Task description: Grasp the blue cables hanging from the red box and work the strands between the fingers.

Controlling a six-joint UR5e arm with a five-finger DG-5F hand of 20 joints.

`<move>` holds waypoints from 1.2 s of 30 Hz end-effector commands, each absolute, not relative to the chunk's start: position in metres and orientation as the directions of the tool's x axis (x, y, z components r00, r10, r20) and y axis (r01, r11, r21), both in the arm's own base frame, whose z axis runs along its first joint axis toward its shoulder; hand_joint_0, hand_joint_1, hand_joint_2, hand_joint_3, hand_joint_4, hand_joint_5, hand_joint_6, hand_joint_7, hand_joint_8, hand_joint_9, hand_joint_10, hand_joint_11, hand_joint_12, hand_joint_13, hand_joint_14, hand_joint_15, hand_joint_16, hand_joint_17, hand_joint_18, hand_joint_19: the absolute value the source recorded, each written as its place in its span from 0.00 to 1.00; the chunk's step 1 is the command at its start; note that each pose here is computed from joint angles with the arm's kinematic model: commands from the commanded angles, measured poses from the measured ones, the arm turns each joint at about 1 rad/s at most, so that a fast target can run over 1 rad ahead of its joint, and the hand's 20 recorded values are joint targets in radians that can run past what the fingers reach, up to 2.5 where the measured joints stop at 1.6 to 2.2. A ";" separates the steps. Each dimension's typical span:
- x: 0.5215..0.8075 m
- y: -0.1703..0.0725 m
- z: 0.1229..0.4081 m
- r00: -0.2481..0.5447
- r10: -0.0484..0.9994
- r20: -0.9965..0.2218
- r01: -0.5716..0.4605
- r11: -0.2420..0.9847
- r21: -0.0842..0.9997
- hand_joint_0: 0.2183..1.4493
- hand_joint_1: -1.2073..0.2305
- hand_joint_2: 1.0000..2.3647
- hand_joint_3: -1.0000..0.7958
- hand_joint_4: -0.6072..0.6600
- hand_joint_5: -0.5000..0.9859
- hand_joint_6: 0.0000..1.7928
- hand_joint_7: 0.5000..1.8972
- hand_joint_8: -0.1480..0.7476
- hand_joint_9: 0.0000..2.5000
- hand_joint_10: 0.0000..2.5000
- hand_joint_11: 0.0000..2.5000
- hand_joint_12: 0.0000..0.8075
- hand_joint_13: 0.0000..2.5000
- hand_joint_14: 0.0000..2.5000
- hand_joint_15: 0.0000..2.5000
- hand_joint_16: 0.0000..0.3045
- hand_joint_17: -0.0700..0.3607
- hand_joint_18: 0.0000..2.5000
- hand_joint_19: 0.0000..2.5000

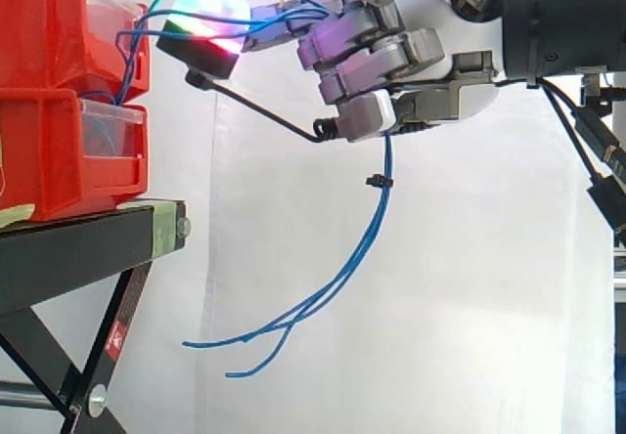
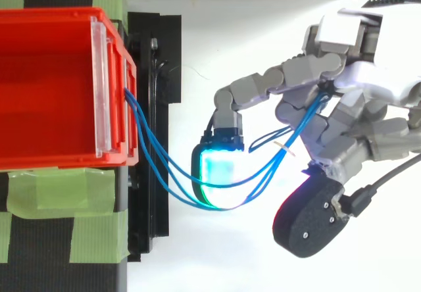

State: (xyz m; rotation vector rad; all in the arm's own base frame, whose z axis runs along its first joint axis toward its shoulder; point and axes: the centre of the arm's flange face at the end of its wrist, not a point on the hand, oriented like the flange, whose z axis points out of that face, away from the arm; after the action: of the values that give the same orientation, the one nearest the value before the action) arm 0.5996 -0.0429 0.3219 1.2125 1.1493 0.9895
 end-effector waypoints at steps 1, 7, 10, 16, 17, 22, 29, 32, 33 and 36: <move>0.600 -0.043 0.322 0.170 0.977 -0.129 0.028 0.126 0.992 0.37 0.43 0.00 0.00 0.65 0.77 0.00 0.59 0.56 0.47 1.00 0.84 0.63 0.62 1.00 0.50 0.24 0.54 0.71 0.27; 0.600 -0.044 0.322 0.181 0.973 -0.144 0.030 0.141 0.990 0.35 0.43 0.00 0.00 0.69 0.80 0.01 0.50 0.56 0.47 1.00 0.84 0.63 0.62 1.00 0.50 0.24 0.54 0.71 0.27; 0.600 -0.044 0.322 0.182 0.972 -0.145 0.031 0.142 0.989 0.34 0.43 0.00 0.00 0.71 0.81 0.01 0.43 0.56 0.47 1.00 0.84 0.63 0.62 1.00 0.50 0.24 0.54 0.71 0.27; 0.599 -0.044 0.322 0.182 0.972 -0.147 0.034 0.143 0.989 0.36 0.43 0.00 0.00 0.68 0.83 0.01 0.40 0.56 0.47 1.00 0.84 0.63 0.62 1.00 0.50 0.24 0.54 0.71 0.27; 0.599 -0.044 0.322 0.181 0.972 -0.147 0.035 0.143 0.989 0.38 0.41 0.00 0.00 0.66 0.82 0.01 0.42 0.56 0.47 1.00 0.84 0.63 0.62 1.00 0.50 0.24 0.54 0.71 0.27; 0.599 -0.044 0.322 0.181 0.972 -0.148 0.038 0.144 0.989 0.44 0.36 0.00 0.02 0.62 0.80 0.01 0.48 0.56 0.47 1.00 0.84 0.63 0.62 1.00 0.50 0.24 0.54 0.71 0.27; 0.599 -0.044 0.322 0.181 0.972 -0.147 0.035 0.143 0.989 0.47 0.34 0.01 0.19 0.59 0.83 0.00 0.53 0.56 0.47 1.00 0.84 0.63 0.62 1.00 0.50 0.24 0.54 0.71 0.27; 0.599 -0.044 0.322 0.182 0.972 -0.147 0.034 0.143 0.989 0.46 0.34 0.01 0.21 0.59 0.83 0.00 0.53 0.56 0.47 1.00 0.84 0.63 0.62 1.00 0.50 0.24 0.54 0.71 0.27; 0.599 -0.045 0.322 0.183 0.972 -0.147 0.034 0.143 0.989 0.47 0.34 0.01 0.21 0.59 0.83 0.00 0.53 0.56 0.47 1.00 0.84 0.63 0.62 1.00 0.50 0.24 0.54 0.71 0.27; 0.599 -0.044 0.322 0.181 0.972 -0.148 0.037 0.144 0.989 0.46 0.34 0.01 0.22 0.59 0.83 0.00 0.54 0.56 0.47 1.00 0.84 0.63 0.62 1.00 0.50 0.24 0.54 0.71 0.27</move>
State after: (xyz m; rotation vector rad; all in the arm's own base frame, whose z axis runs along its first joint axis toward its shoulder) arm 0.5993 -0.0443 0.3219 1.1990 1.1537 0.9569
